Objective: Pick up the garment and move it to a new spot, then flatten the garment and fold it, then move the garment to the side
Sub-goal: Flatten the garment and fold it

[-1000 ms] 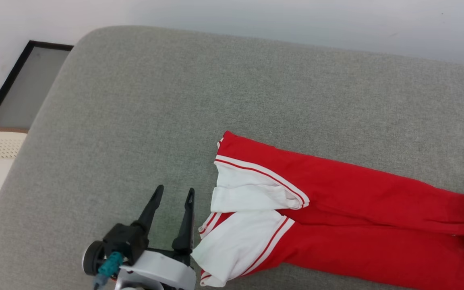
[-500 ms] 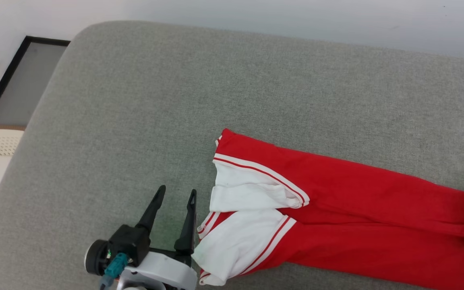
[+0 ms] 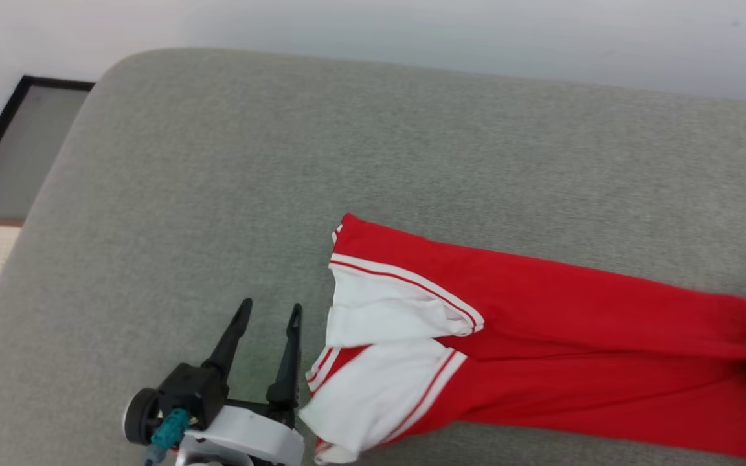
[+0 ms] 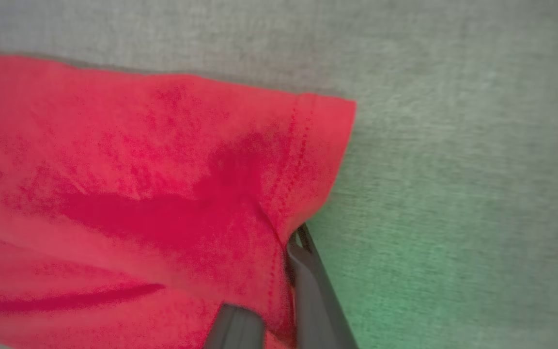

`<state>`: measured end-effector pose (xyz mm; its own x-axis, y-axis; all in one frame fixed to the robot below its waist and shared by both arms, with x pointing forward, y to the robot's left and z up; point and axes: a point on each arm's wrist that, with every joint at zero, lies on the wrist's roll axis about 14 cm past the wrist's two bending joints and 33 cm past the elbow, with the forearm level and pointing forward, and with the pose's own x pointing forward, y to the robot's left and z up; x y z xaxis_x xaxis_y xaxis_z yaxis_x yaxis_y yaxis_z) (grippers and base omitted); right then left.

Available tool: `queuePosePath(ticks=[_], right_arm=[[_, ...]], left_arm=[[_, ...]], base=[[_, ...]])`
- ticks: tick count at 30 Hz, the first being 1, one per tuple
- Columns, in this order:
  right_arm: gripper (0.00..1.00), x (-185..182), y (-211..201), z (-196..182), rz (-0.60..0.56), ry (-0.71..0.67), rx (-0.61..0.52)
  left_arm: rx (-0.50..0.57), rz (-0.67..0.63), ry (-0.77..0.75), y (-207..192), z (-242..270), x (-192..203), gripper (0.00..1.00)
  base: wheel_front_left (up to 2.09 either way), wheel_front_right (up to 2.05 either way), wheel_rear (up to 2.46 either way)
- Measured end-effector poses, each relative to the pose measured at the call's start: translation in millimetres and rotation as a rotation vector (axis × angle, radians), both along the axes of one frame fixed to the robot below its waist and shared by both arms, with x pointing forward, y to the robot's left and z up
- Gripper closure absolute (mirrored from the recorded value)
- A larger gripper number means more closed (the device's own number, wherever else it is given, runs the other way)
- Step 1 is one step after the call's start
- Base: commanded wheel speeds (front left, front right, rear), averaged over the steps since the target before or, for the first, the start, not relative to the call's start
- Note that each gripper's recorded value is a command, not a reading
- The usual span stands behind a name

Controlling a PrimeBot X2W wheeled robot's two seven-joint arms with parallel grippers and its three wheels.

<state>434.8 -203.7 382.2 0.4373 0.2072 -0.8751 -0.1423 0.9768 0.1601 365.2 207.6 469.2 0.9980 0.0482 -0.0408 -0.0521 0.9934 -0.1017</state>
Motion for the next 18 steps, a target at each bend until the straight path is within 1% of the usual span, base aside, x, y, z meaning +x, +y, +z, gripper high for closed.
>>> queuePosePath(ticks=[3, 6, 11, 12, 13, 15, 18], right_arm=[[1.0, 8.2, -18.2, 10.7, -0.064, -0.063, -0.005], [1.0, 11.1, -47.9, 19.6, -0.137, -0.114, -0.039], [1.0, 15.1, -105.5, 38.7, -0.272, -0.206, -0.11], [1.0, 15.2, -129.6, 46.6, -0.326, -0.237, -0.145], [1.0, 14.2, -137.8, 47.9, -0.35, -0.244, -0.153], [1.0, 12.1, -146.1, 46.8, -0.377, -0.246, -0.157], [1.0, 9.4, -146.0, 43.9, -0.377, -0.243, -0.16]], left_arm=[[-0.006, -0.014, -0.006, -3.2, 0.9, 2.5, 0.0], [-0.012, -0.038, -0.013, -9.6, 1.6, 7.4, 0.0], [-0.015, -0.078, -0.012, -19.7, -0.7, 16.5, 0.0], [-0.015, -0.09, -0.012, -22.6, -1.6, 20.6, 0.0], [-0.015, -0.097, -0.01, -24.4, -2.5, 22.3, 0.0], [-0.012, -0.107, -0.006, -27.3, -4.5, 25.0, 0.0], [-0.015, -0.12, 0.0, -30.8, -7.0, 27.0, 0.0]], base=[[0.0, 0.0, 0.0], [0.0, 0.0, 0.0], [0.0, 0.0, 0.0], [0.0, 0.0, 0.0], [0.0, 0.0, 0.0], [0.0, 0.0, 0.0], [0.0, 0.0, 0.0]])
